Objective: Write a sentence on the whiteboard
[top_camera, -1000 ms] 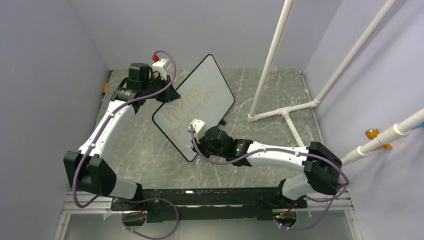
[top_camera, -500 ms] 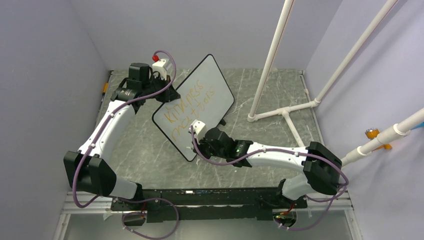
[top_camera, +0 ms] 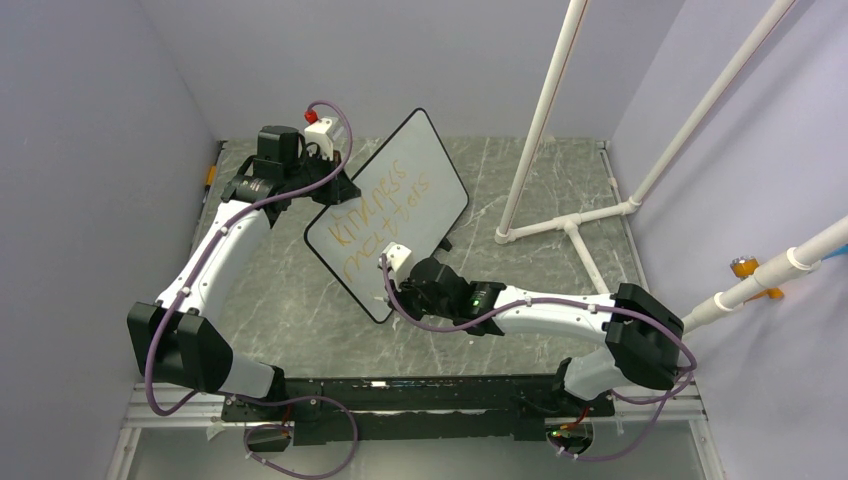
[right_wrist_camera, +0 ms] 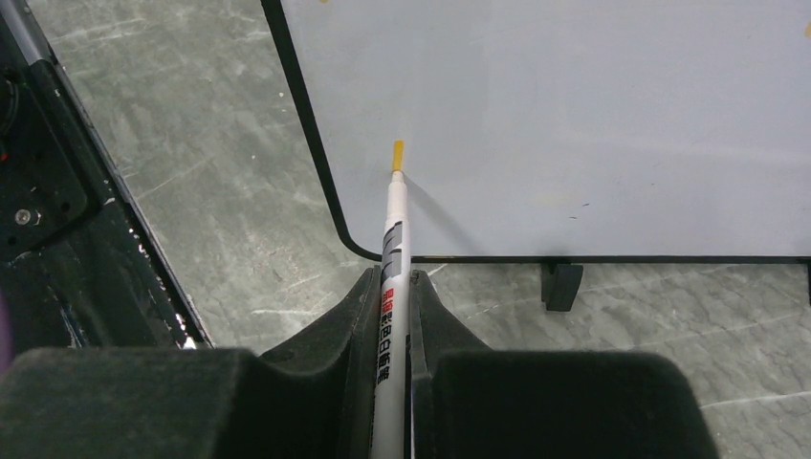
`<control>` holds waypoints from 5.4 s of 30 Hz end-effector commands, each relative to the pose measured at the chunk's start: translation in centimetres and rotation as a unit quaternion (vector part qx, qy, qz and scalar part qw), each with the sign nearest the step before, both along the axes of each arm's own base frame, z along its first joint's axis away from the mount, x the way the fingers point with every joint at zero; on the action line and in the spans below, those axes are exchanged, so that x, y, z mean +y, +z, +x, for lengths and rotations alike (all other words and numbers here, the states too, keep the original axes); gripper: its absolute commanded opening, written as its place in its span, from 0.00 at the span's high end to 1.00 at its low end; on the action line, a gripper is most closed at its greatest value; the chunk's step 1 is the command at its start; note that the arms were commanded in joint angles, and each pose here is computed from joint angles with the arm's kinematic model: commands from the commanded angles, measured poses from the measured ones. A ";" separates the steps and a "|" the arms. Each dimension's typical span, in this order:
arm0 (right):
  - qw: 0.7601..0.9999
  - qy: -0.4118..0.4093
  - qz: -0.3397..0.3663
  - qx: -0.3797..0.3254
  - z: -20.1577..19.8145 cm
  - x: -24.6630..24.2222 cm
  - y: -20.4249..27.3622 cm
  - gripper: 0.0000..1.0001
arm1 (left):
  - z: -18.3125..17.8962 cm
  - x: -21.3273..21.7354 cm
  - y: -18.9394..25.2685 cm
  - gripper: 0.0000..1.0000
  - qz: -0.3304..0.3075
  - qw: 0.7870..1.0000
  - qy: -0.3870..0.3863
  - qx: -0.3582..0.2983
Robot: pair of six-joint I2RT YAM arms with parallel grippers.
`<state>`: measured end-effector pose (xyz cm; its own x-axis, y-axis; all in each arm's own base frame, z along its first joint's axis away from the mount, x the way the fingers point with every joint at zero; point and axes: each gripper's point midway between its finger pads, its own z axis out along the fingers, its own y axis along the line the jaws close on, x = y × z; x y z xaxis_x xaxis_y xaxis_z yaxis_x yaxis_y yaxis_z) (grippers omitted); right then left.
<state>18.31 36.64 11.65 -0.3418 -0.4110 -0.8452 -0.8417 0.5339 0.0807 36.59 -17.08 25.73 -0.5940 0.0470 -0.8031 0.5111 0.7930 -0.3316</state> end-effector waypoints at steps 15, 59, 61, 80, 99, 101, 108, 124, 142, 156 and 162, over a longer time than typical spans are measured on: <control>0.998 -0.018 0.028 -0.055 2.5 2.3 4.9 1.00 | -0.1 4.9 -5.8 1.00 0.144 0.987 0.057 0.046; 0.998 -0.042 0.009 -0.037 2.8 1.1 3.5 1.00 | -0.1 5.0 -6.1 1.00 0.148 0.986 0.056 0.050; 0.998 -0.041 0.014 -0.043 3.1 1.5 4.2 1.00 | -0.1 4.9 -6.1 1.00 0.149 0.986 0.056 0.050; 0.995 -0.090 -0.024 -0.026 4.2 -0.1 1.8 1.00 | -0.2 4.8 -6.1 1.00 0.143 0.986 0.065 0.056; 0.995 -0.095 -0.005 -0.023 3.5 -1.3 3.4 1.00 | -0.3 4.8 -6.1 1.00 0.146 0.986 0.066 0.055; 0.995 -0.100 0.005 -0.026 3.9 -1.4 4.3 1.00 | -0.3 4.8 -6.1 1.00 0.148 0.985 0.067 0.055; 0.992 -0.120 0.029 -0.020 6.1 -2.0 5.5 1.00 | -0.4 4.8 -6.1 1.00 0.162 0.984 0.057 0.045; 0.994 -0.078 0.072 -0.005 6.3 -1.6 6.8 1.00 | -0.4 4.6 -6.2 1.00 0.167 0.983 0.054 0.044; 0.995 -0.066 0.069 0.013 6.1 -0.9 4.9 1.00 | -0.4 4.6 -6.2 1.00 0.169 0.983 0.054 0.044; 0.996 -0.074 0.034 0.047 4.5 -2.8 0.2 1.00 | -0.3 4.7 -6.1 1.00 0.170 0.983 0.055 0.043; 0.994 -0.092 0.023 0.048 5.2 -3.1 -0.1 1.00 | -0.3 4.7 -6.2 1.00 0.170 0.983 0.055 0.044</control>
